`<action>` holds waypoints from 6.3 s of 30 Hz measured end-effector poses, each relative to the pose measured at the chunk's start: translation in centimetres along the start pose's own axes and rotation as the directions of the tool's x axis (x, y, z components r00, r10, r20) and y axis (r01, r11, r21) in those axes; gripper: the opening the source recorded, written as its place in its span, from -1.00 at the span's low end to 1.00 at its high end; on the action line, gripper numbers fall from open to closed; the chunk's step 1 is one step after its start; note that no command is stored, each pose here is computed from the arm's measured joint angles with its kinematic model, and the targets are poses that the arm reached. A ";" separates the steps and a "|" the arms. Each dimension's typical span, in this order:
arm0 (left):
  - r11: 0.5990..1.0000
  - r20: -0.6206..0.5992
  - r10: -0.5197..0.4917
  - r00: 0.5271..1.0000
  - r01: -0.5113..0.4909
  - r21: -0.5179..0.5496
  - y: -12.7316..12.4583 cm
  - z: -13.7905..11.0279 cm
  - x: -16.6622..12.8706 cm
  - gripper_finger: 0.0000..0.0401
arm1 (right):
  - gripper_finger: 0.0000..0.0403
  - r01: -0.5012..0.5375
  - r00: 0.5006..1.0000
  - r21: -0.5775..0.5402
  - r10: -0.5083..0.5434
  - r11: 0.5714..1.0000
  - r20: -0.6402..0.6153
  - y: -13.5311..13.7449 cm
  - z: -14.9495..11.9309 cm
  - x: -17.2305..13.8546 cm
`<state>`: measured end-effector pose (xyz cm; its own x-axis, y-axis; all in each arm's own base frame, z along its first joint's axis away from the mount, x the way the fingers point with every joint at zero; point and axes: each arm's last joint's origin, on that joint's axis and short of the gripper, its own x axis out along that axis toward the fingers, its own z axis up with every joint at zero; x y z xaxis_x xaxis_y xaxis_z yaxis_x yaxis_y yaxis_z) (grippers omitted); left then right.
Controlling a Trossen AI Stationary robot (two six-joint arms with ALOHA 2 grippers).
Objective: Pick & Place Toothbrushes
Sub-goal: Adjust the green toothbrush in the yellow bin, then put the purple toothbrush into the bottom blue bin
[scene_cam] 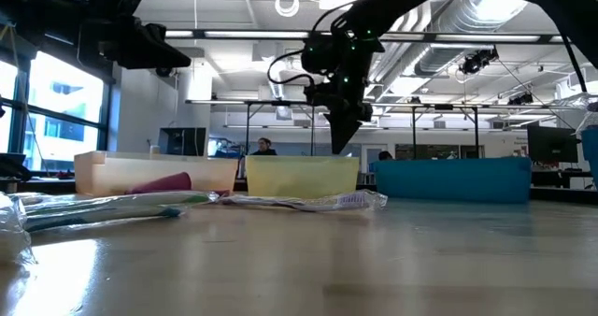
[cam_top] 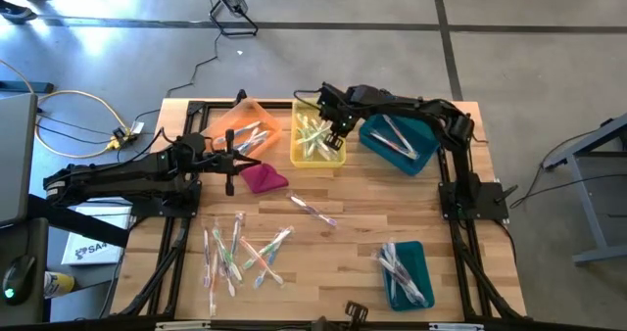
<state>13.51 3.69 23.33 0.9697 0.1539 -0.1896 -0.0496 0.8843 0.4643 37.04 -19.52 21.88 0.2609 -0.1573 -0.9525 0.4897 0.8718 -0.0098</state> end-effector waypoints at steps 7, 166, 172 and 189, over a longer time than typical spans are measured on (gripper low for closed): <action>1.000 0.000 0.000 1.000 0.000 0.000 0.0 0.0 0.0 -1.00 | -0.98 0.008 1.000 -0.020 -0.008 1.000 -0.014 -1.0 0.2 1.8; 0.994 -0.169 -0.080 0.982 0.067 -0.082 -0.9 -1.6 -0.1 -1.00 | -0.32 -0.080 0.988 -0.194 0.103 0.978 0.112 25.0 -12.1 5.5; 0.994 -0.171 -0.081 0.982 0.068 -0.083 -0.9 -1.6 -0.1 -1.00 | -0.32 -0.075 0.989 -0.198 0.099 0.977 0.112 25.0 -12.1 5.7; 0.994 -0.170 -0.081 0.982 0.068 -0.082 -0.9 -1.6 -0.1 -1.00 | -0.94 -0.066 0.990 -0.201 0.090 0.977 0.109 25.0 -12.2 5.9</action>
<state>13.04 3.59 21.56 0.9158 0.1542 -0.3709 -0.0029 0.9259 0.3778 40.65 6.97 12.32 0.3930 -0.1283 -0.9106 0.2938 0.9558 -0.0079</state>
